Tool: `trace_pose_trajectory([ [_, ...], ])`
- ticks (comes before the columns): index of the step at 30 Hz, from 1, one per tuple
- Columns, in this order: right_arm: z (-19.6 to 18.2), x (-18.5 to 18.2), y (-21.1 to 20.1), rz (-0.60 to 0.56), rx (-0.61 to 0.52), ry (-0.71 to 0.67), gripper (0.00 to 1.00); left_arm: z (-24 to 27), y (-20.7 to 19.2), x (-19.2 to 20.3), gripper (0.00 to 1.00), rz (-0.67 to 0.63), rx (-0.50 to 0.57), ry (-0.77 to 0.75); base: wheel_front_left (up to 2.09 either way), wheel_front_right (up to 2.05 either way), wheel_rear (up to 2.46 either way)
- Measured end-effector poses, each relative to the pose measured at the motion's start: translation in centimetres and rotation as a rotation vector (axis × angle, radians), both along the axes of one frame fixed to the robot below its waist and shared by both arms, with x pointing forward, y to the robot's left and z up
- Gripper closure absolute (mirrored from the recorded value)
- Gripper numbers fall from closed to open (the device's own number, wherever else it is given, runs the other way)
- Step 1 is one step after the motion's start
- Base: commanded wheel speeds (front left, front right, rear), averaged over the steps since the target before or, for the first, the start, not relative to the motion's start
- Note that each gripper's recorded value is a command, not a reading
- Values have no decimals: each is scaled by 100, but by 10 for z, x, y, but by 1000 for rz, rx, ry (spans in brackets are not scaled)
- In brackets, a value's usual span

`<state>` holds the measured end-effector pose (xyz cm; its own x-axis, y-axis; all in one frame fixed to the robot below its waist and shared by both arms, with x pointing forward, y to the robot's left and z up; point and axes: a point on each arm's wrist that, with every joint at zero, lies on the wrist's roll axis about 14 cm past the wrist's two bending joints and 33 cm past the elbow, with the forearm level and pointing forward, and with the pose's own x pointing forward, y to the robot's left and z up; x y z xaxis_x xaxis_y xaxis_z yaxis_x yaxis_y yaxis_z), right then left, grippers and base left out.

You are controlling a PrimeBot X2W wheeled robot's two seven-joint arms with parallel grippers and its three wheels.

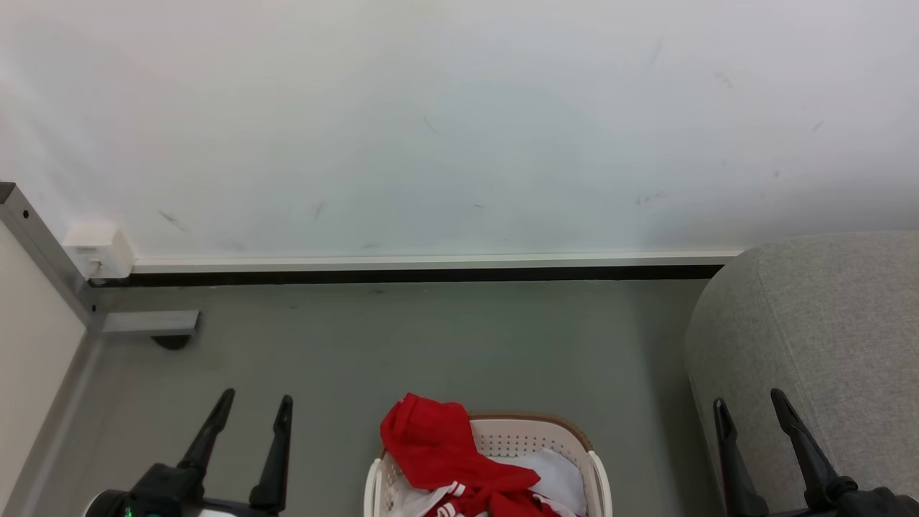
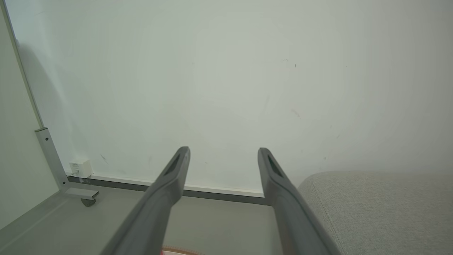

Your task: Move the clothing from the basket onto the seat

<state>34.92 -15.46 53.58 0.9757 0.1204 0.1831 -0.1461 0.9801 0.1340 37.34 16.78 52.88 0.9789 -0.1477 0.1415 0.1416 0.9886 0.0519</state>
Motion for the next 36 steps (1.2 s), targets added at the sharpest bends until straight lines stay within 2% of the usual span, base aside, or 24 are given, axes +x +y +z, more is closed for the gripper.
trace_pose_trajectory([
  [18, 1, -3, -10, -32, 12, -1, 0, -5, 0, 6, 0, 18, -71, 19, 0, 0, 0],
  [29, 0, -1, -35, -111, 26, 5, 0, -23, -21, 33, 0, -51, -89, 73, 0, 0, 0],
  [36, -3, 1, -52, -166, 36, 17, 0, -47, -45, 54, 0, -138, -85, 139, 0, 0, 0],
])
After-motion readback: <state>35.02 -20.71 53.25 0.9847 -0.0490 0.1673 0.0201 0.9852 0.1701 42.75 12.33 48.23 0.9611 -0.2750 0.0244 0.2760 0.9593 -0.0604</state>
